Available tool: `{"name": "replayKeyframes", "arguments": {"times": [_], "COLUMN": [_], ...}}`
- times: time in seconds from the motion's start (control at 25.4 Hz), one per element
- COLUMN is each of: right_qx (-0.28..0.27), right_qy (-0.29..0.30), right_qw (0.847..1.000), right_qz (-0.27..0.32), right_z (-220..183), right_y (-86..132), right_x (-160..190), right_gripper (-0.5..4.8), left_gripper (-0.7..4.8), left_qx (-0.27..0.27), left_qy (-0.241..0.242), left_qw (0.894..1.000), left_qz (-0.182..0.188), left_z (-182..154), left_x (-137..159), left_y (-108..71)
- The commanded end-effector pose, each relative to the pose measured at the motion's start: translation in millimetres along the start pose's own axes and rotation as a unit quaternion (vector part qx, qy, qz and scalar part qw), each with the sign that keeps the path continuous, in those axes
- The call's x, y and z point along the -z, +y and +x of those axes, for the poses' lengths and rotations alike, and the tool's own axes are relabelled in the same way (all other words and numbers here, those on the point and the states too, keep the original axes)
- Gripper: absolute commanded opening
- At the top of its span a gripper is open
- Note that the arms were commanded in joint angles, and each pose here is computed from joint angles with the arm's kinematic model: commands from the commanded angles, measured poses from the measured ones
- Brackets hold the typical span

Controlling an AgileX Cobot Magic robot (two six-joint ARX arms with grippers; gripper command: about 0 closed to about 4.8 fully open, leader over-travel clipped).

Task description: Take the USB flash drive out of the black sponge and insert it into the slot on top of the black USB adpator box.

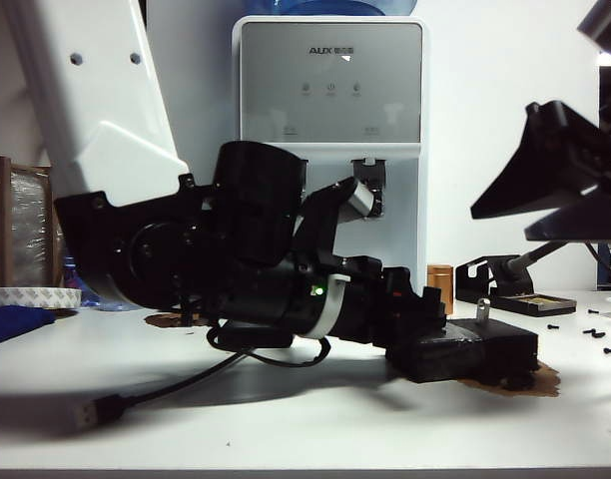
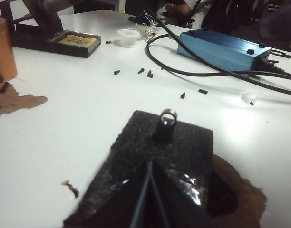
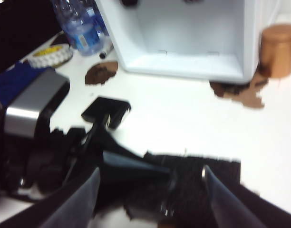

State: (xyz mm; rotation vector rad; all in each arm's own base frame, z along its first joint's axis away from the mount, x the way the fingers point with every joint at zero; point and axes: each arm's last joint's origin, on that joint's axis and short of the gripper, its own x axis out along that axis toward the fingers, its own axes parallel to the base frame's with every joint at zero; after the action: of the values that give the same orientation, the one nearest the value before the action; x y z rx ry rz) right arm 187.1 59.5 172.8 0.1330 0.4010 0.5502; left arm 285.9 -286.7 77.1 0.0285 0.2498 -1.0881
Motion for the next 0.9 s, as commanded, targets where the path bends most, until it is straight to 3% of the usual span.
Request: {"name": "replayKeyframes", "arguments": {"times": [0.04,0.31,0.47,0.9], "right_qx": [0.011,0.035,0.034,0.018], "right_qy": [-0.019,-0.065,-0.033,-0.037], "right_qw": [0.998,0.995,0.998,0.999], "right_qz": [-0.058,-0.067,-0.049,-0.020], "right_z": [6.0,11.0,19.3,44.2], "right_y": [-1.3,-5.8,-10.3,-15.1], "right_x": [-2.3,7.0,22.5,42.8], "right_gripper": [3.60,3.59,3.59,3.52], "left_gripper": [-0.05,-0.05,-0.05,-0.05], "left_qx": [0.000,0.000,0.000,0.000], "left_qy": [0.031,0.031,0.031,0.031], "left_qw": [0.999,0.999,0.999,0.999], "left_qz": [-0.007,-0.011,-0.011,-0.013], "left_z": [0.0,0.0,0.1,0.1], "left_x": [10.2,10.2,10.3,10.3], "left_y": [-0.2,-0.2,-0.2,-0.2]}}
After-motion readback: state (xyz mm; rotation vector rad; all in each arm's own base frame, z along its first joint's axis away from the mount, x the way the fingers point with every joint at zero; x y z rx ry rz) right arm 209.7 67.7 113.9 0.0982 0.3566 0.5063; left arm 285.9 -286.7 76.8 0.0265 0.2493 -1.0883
